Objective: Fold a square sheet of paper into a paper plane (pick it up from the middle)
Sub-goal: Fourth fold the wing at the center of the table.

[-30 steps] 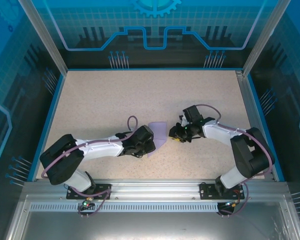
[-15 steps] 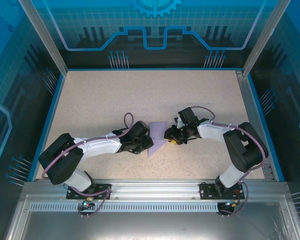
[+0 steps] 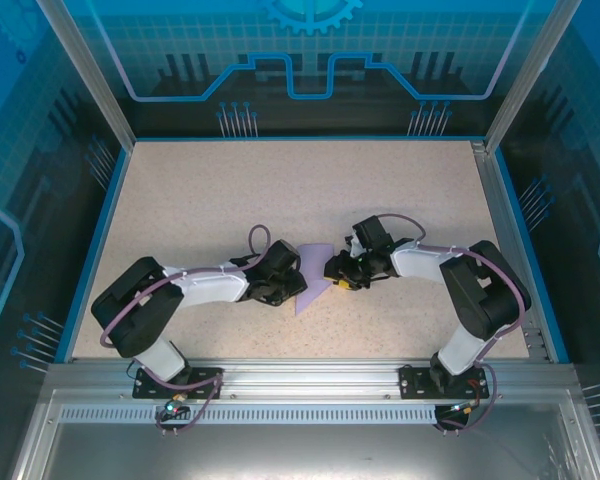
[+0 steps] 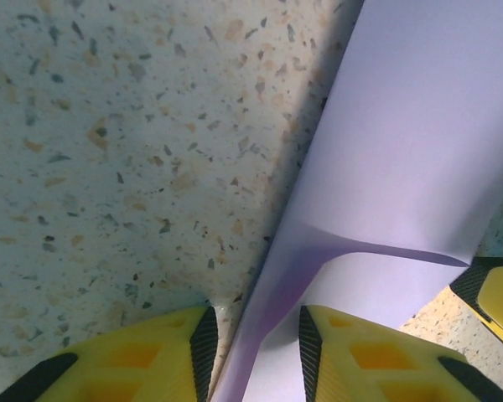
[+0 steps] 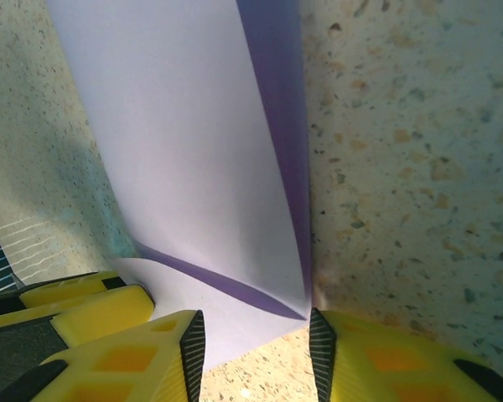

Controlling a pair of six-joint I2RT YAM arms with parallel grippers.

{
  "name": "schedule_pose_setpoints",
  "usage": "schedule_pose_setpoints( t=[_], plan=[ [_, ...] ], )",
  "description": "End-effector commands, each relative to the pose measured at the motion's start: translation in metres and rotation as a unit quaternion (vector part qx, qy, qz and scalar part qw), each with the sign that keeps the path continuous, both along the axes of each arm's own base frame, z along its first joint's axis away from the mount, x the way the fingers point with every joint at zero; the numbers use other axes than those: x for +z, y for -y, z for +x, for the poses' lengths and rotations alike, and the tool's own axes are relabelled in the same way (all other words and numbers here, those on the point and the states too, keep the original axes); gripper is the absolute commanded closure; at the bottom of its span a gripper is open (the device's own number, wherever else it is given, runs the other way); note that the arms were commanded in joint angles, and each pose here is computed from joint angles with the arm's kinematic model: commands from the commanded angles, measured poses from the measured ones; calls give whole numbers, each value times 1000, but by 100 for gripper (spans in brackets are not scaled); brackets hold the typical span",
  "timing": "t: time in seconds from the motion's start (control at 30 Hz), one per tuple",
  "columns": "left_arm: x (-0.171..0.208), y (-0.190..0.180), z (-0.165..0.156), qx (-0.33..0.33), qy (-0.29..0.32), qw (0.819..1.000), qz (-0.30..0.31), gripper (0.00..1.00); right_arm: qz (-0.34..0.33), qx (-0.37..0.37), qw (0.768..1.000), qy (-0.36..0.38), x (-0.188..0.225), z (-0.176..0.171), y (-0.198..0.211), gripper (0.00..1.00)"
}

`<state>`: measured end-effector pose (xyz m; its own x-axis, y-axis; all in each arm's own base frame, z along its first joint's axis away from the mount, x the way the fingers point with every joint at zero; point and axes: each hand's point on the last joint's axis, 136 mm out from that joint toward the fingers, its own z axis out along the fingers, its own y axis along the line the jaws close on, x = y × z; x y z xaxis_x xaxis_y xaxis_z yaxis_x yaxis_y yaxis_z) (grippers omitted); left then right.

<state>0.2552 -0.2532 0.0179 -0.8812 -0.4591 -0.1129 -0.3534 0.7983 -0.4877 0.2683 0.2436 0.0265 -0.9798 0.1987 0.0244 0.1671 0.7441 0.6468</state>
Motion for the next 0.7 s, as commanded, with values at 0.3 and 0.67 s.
schedule_pose_setpoints(
  t=[0.3,0.67],
  plan=[
    [-18,-10,-4,10,-30,999,23,65,43,15,999,18,16,9,-20,58],
    [19,-21,-6,2,20,1000,14,60,58,70,994,55,24,31,-33,58]
  ],
)
